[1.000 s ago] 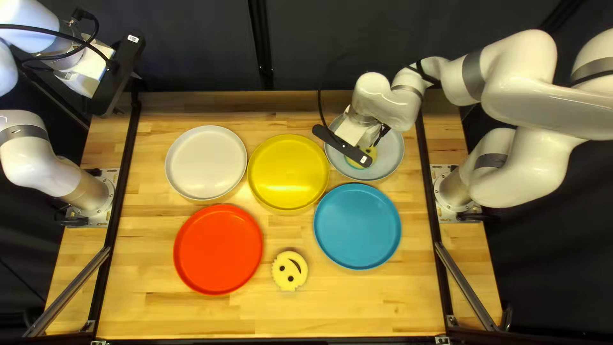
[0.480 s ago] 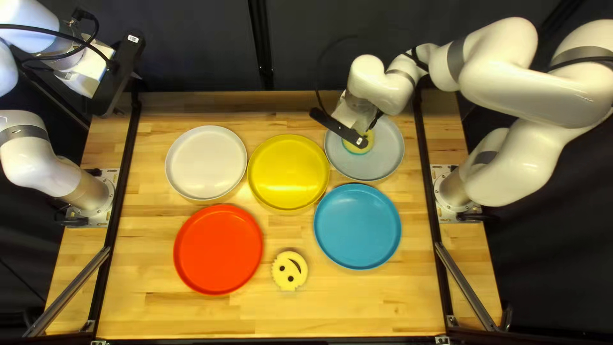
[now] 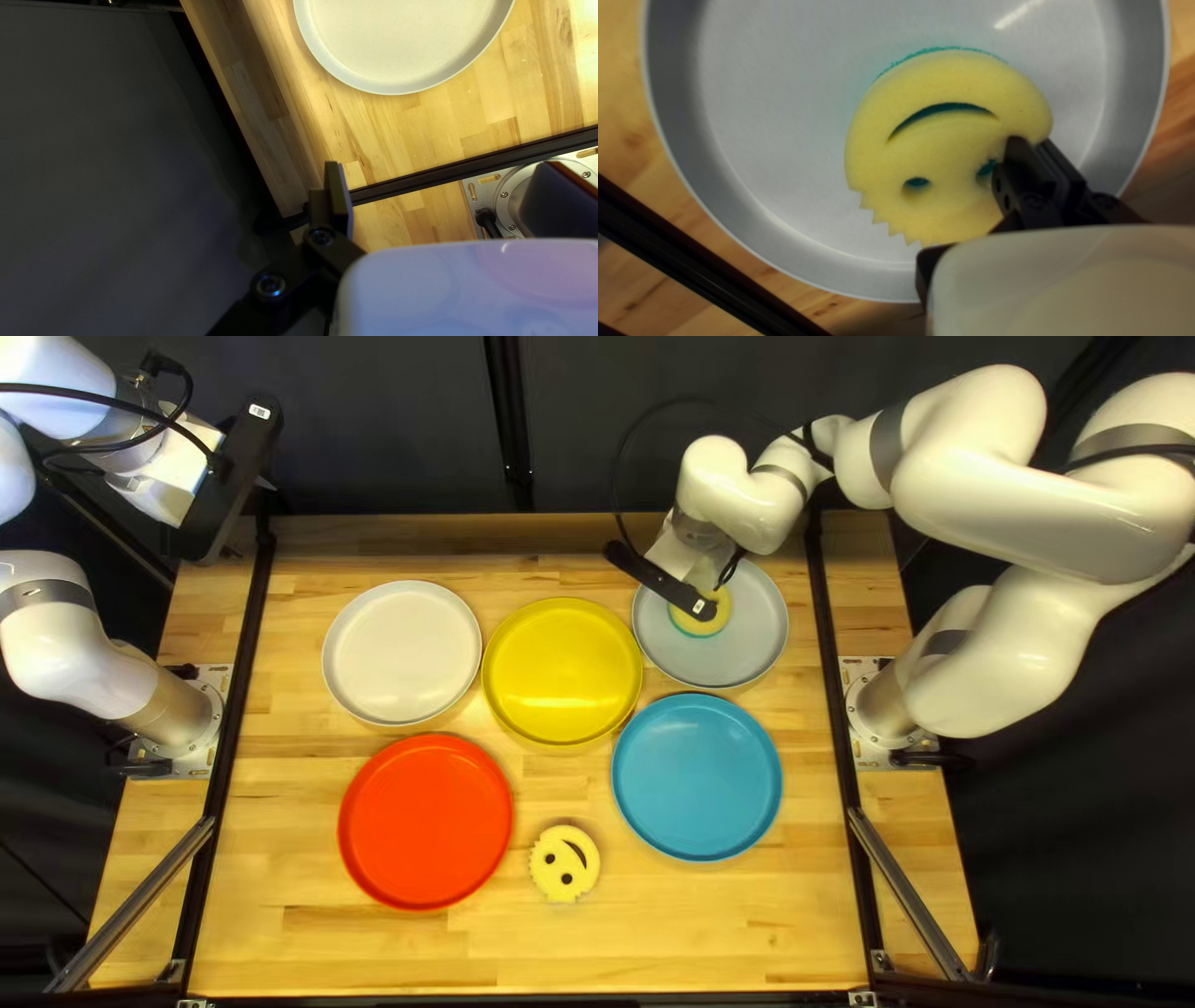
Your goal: Pick up sponge and scrub the plate
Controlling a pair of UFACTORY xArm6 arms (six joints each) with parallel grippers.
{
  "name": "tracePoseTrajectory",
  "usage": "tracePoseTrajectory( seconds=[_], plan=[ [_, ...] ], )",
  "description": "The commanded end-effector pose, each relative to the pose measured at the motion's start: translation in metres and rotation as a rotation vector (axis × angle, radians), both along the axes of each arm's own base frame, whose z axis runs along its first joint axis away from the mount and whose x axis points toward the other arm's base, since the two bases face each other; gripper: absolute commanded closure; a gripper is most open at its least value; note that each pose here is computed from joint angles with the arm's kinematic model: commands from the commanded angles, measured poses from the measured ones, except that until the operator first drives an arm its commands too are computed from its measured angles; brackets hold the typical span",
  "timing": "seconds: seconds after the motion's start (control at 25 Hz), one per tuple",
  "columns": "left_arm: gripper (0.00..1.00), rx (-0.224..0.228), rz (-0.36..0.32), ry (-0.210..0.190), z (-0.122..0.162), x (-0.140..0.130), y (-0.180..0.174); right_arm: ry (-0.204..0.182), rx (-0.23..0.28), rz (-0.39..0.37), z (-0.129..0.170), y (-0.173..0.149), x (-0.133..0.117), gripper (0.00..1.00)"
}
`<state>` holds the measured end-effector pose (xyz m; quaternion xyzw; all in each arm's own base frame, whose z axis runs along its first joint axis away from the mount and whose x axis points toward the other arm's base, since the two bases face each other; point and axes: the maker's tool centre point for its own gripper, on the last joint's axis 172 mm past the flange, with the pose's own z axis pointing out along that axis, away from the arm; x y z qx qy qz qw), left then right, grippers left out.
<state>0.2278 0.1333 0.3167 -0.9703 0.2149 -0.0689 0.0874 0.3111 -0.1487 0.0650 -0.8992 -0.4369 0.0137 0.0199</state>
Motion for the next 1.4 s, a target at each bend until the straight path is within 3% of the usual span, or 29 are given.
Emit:
tracePoseTrajectory(
  seconds=[0.04, 0.2, 0.32, 0.96, 1.24, 1.4],
  plan=[
    [0.0, 0.0, 0.0, 0.0, 0.0, 0.0, 0.0, 0.018, 0.045, -0.013, 0.017, 0.023, 0.011, 1.0],
    [0.0, 0.0, 0.0, 0.0, 0.0, 0.0, 0.0, 0.035, 0.129, -0.026, 0.021, 0.042, 0.019, 1.0],
    [0.0, 0.0, 0.0, 0.0, 0.0, 0.0, 0.0, 0.013, 0.162, -0.024, 0.027, 0.062, 0.021, 1.0],
    [0.0, 0.0, 0.0, 0.0, 0.0, 0.0, 0.0, 0.004, 0.157, -0.022, 0.029, 0.068, 0.018, 1.0],
    [0.0, 0.0, 0.0, 0.0, 0.0, 0.0, 0.0, 0.006, 0.128, -0.032, 0.035, 0.125, 0.024, 1.0],
    [0.0, 0.0, 0.0, 0.0, 0.0, 0.0, 0.0, 0.012, 0.121, -0.042, 0.023, 0.163, 0.034, 1.0]
  ],
)
